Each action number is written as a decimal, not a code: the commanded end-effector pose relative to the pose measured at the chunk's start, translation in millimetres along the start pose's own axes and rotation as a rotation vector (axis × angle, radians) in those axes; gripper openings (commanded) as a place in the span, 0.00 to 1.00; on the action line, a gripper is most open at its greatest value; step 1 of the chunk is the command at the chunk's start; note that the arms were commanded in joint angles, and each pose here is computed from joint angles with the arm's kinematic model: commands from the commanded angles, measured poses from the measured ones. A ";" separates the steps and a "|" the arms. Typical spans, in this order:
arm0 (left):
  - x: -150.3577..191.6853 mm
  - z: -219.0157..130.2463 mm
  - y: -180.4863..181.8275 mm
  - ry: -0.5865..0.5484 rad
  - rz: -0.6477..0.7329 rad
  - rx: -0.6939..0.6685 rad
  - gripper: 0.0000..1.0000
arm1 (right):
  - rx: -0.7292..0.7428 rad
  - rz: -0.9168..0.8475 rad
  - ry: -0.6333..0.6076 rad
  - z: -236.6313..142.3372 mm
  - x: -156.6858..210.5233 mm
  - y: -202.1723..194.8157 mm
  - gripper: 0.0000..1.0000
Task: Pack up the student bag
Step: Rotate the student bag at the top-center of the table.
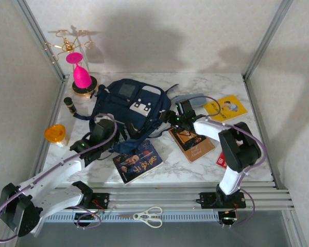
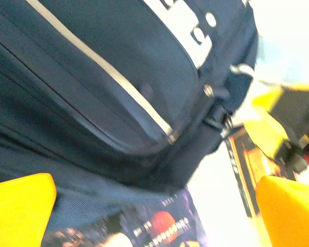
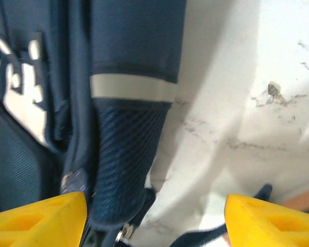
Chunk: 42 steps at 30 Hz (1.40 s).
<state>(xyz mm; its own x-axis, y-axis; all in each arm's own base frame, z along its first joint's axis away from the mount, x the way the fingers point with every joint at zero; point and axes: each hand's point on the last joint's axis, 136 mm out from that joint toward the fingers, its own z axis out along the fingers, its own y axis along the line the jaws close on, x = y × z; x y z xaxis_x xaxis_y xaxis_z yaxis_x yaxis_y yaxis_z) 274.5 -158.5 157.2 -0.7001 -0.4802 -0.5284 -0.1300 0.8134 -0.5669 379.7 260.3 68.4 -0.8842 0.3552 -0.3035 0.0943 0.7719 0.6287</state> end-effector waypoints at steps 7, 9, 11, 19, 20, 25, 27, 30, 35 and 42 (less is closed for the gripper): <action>38.7 10.9 -14.4 0.033 -0.078 0.117 0.99 | -0.152 -0.058 0.038 36.8 -17.4 41.7 0.65; 41.3 14.6 -10.9 0.040 -0.071 0.102 0.99 | -0.140 -0.049 0.041 44.9 -18.8 38.3 0.58; 41.3 15.9 -7.5 0.036 -0.062 0.088 0.99 | -0.144 -0.047 0.038 49.1 -22.2 38.8 0.52; 31.0 28.6 25.1 -0.028 -0.060 0.020 0.99 | -0.236 -0.025 0.015 32.1 -29.3 65.0 0.12; 26.7 30.3 28.6 -0.037 -0.062 0.011 0.99 | -0.249 -0.027 0.010 27.4 -30.7 69.8 0.08; -0.7 43.0 39.2 -0.084 -0.064 0.017 0.99 | -0.331 -0.039 -0.044 -14.5 -40.8 103.5 0.00; -17.0 46.9 41.9 -0.113 -0.062 0.006 0.99 | -0.339 -0.046 -0.078 -34.6 -43.6 115.9 0.00; -43.2 49.0 33.0 -0.160 -0.013 0.021 0.99 | -0.362 -0.013 -0.101 -62.0 -41.6 125.0 0.00; -83.9 57.1 14.3 -0.215 -0.004 0.100 0.98 | -0.325 0.084 -0.185 -94.8 -33.5 119.2 0.00; -113.6 48.6 -8.1 -0.220 0.076 0.124 0.99 | -0.261 0.295 -0.348 -111.2 -44.1 90.3 0.00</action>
<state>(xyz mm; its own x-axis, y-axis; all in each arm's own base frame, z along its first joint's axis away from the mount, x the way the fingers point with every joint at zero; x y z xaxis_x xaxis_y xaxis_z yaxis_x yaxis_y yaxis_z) 383.9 -126.7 162.9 -0.5578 -0.5407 -0.6297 -0.0600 0.7830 -0.6191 372.7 264.9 202.6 -0.7111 0.6210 -0.3297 0.1086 0.5603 0.8212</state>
